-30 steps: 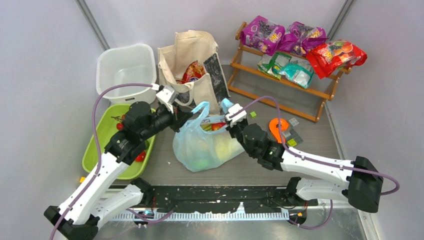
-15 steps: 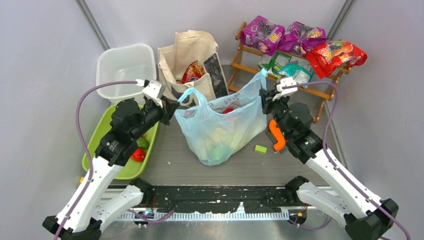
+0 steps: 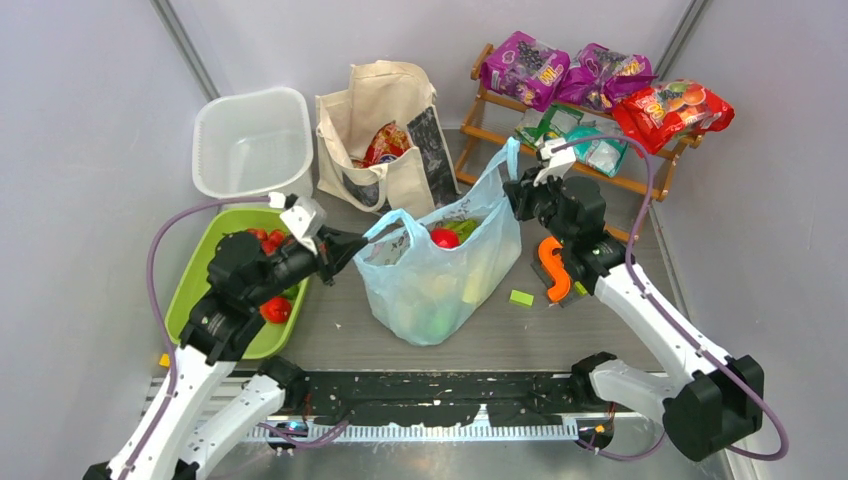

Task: Untie the knot of the grocery bags and take out the mixed food
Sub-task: Adjust the takeout bag at the center of the board.

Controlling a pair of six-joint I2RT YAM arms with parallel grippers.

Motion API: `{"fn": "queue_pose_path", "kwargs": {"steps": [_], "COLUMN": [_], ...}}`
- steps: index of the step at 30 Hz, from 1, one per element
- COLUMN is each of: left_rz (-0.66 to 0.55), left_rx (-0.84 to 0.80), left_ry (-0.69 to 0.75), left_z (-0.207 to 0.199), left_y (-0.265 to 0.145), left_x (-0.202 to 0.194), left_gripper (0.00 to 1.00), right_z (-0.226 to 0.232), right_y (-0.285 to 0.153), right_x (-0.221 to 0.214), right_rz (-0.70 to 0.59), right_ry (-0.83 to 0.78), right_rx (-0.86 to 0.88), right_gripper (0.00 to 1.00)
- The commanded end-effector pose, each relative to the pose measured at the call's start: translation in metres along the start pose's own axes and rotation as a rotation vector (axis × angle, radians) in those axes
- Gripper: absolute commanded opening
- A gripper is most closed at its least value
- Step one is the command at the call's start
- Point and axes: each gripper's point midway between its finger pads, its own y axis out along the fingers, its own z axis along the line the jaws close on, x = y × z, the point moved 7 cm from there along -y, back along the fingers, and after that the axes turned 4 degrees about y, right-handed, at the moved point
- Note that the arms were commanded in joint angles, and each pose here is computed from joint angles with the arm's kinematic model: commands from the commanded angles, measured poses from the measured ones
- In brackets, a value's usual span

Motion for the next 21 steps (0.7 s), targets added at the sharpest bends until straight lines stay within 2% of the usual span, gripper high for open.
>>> {"fn": "queue_pose_path", "kwargs": {"steps": [1,4,5,6,7,8,9,10,11,12,14,16,21], "left_rz": [-0.081,-0.091,-0.093,-0.095,-0.099,-0.1,-0.104,-0.108,-0.112,-0.113,-0.111,-0.093,-0.054], "left_rx": [-0.181,-0.278,-0.289,-0.286,-0.274,-0.26,-0.248,-0.231,-0.211,-0.193,-0.158,-0.136,-0.134], "left_ry": [0.039,0.011,0.012,0.014,0.019,0.026,0.035,0.042,0.046,0.052,0.056,0.041,-0.011], "left_z": [-0.026,-0.04,-0.042,-0.042,-0.042,-0.041,-0.04,-0.037,-0.035,-0.032,-0.026,-0.019,-0.009], "left_y": [-0.022,-0.031,-0.033,-0.035,-0.037,-0.038,-0.038,-0.038,-0.037,-0.035,-0.028,-0.017,0.01], "left_x": [0.008,0.008,0.01,0.012,0.015,0.017,0.02,0.024,0.028,0.033,0.042,0.048,0.061], "left_gripper": [0.0,0.0,0.05,0.15,0.31,0.45,0.59,0.67,0.74,0.78,0.84,0.88,0.99], "right_z": [-0.001,0.004,0.005,0.006,0.007,0.008,0.009,0.011,0.012,0.014,0.015,0.017,0.019], "right_y": [0.013,0.017,0.016,0.015,0.013,0.009,0.006,0.001,-0.002,-0.008,-0.018,-0.026,-0.047], "right_x": [0.015,0.019,0.019,0.02,0.021,0.022,0.022,0.023,0.024,0.027,0.024,0.022,0.013], "right_rz": [-0.026,0.0,0.002,0.003,0.005,0.009,0.011,0.011,0.009,-0.002,0.014,0.024,0.057], "right_ry": [0.091,0.116,0.136,0.146,0.164,0.172,0.186,0.191,0.203,0.205,0.22,0.232,0.267], "right_rx": [0.044,0.075,0.078,0.079,0.08,0.081,0.084,0.089,0.096,0.104,0.101,0.105,0.099], "right_gripper": [0.05,0.05,0.05,0.08,0.12,0.25,0.31,0.41,0.46,0.55,0.67,0.75,0.82]}}
